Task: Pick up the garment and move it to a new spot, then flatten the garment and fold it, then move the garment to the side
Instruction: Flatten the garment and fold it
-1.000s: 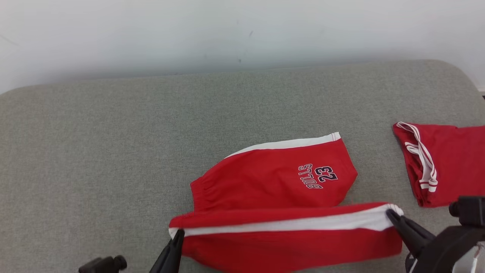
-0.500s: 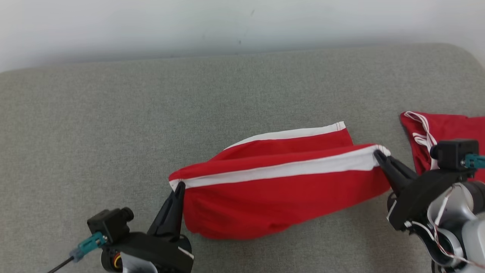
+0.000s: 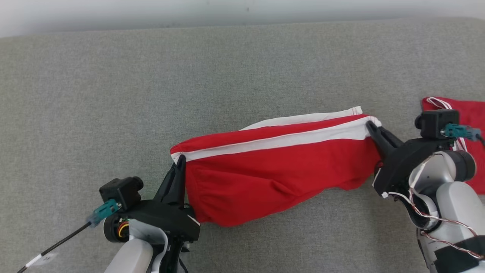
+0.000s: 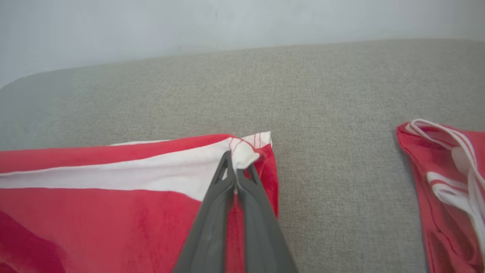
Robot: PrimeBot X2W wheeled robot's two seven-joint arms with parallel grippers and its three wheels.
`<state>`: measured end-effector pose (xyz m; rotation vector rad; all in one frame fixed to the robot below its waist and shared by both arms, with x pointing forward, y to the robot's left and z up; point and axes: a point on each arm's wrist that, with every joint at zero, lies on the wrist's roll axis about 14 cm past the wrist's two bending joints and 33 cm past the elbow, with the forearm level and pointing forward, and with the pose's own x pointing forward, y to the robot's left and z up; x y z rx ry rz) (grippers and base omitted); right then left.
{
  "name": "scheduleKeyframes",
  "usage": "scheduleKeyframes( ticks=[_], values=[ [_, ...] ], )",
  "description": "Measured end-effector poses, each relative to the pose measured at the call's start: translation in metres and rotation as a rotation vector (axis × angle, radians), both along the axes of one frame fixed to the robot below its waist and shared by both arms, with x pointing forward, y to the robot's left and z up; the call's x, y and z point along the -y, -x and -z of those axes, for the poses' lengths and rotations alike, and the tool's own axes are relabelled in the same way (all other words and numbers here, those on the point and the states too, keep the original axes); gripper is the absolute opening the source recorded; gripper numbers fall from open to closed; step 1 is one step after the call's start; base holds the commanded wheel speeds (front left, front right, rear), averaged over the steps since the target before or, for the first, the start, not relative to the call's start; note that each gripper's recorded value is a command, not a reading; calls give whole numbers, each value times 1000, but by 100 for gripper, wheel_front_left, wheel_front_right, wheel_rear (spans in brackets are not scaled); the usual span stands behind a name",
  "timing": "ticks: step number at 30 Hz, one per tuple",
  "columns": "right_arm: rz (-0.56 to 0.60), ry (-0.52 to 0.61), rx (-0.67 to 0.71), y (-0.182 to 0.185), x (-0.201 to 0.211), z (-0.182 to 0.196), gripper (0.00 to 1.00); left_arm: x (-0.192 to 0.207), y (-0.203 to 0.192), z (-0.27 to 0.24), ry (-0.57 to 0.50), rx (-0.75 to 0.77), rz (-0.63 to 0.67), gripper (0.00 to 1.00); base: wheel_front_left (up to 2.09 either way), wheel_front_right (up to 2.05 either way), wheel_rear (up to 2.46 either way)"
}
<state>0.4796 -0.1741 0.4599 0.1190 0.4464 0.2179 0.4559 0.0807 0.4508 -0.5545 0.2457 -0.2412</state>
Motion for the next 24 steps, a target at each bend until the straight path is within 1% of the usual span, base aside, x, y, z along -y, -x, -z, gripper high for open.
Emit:
scheduleKeyframes(
  ticks=[1, 2, 3, 4, 9, 12, 19, 24],
  values=[
    [0, 1, -18, -1, -1, 6, 19, 0, -2, 3, -12, -5, -2, 3, 0, 0, 0],
    [-2, 1, -27, -3, -3, 9, 54, 0, -3, 5, -20, -10, -4, 29, 0, 0, 0],
    [-3, 4, -34, -5, -4, 12, 100, 0, -4, 7, -29, -17, -7, 78, 0, 0, 0],
    [-1, 4, -42, -6, -4, 14, 100, 0, -5, 9, -40, -19, -4, 100, 0, 0, 0],
    [-7, 25, -75, -9, -6, 23, 100, 1, -7, 17, -70, -46, 2, 100, 0, 0, 0],
    [-6, 25, -40, -14, -7, 15, 100, 2, -6, 18, -82, -47, 5, 100, 0, 0, 0],
    [9, 36, -27, -7, 1, 5, 100, -9, -3, -1, -118, 43, -27, 100, 0, 0, 0],
    [37, 26, -30, 9, 10, 1, 100, -20, 15, -12, -163, 105, -50, 100, 0, 0, 0]
  ],
)
